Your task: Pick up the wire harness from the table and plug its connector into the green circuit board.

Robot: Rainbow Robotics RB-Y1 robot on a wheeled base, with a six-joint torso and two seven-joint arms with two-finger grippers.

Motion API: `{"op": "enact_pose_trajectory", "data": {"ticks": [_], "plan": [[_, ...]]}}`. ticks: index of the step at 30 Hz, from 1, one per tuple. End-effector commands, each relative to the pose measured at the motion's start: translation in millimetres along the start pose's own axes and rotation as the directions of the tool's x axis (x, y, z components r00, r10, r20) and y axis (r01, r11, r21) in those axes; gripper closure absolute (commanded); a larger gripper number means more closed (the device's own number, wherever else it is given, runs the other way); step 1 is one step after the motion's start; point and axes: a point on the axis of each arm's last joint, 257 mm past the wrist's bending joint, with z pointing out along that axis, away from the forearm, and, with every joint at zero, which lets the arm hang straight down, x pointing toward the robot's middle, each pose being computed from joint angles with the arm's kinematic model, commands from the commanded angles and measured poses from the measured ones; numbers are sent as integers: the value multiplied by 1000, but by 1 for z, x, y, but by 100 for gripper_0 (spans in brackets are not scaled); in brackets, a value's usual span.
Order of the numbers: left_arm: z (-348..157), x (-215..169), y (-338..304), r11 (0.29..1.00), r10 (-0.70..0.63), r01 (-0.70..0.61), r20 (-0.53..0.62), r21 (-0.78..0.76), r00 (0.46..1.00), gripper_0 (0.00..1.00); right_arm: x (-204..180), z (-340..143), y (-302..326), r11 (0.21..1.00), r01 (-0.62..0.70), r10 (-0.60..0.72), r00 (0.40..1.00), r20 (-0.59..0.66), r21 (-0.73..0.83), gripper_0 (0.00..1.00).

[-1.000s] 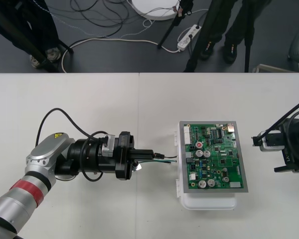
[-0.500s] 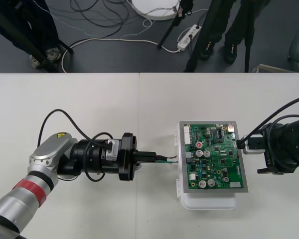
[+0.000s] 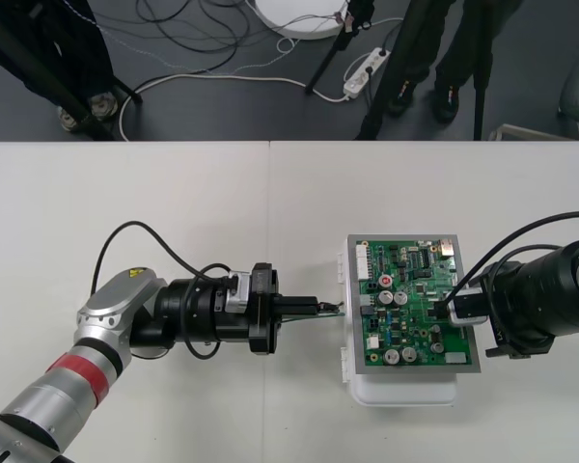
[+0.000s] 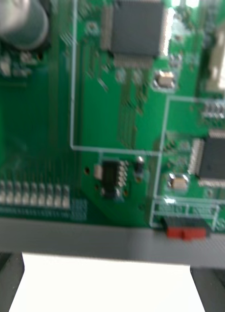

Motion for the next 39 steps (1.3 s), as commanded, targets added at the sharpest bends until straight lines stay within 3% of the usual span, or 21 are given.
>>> {"op": "enact_pose_trajectory", "data": {"ticks": [1, 39], "plan": [[32, -8, 14, 997, 71, -71, 21, -5, 997, 100, -23, -2, -6, 1000, -7, 6, 999, 36, 20, 0], [57, 0, 8, 999, 36, -36, 12, -7, 999, 100, -56, -8, -19, 998, -34, 28, 994, 108, 51, 0]]}}
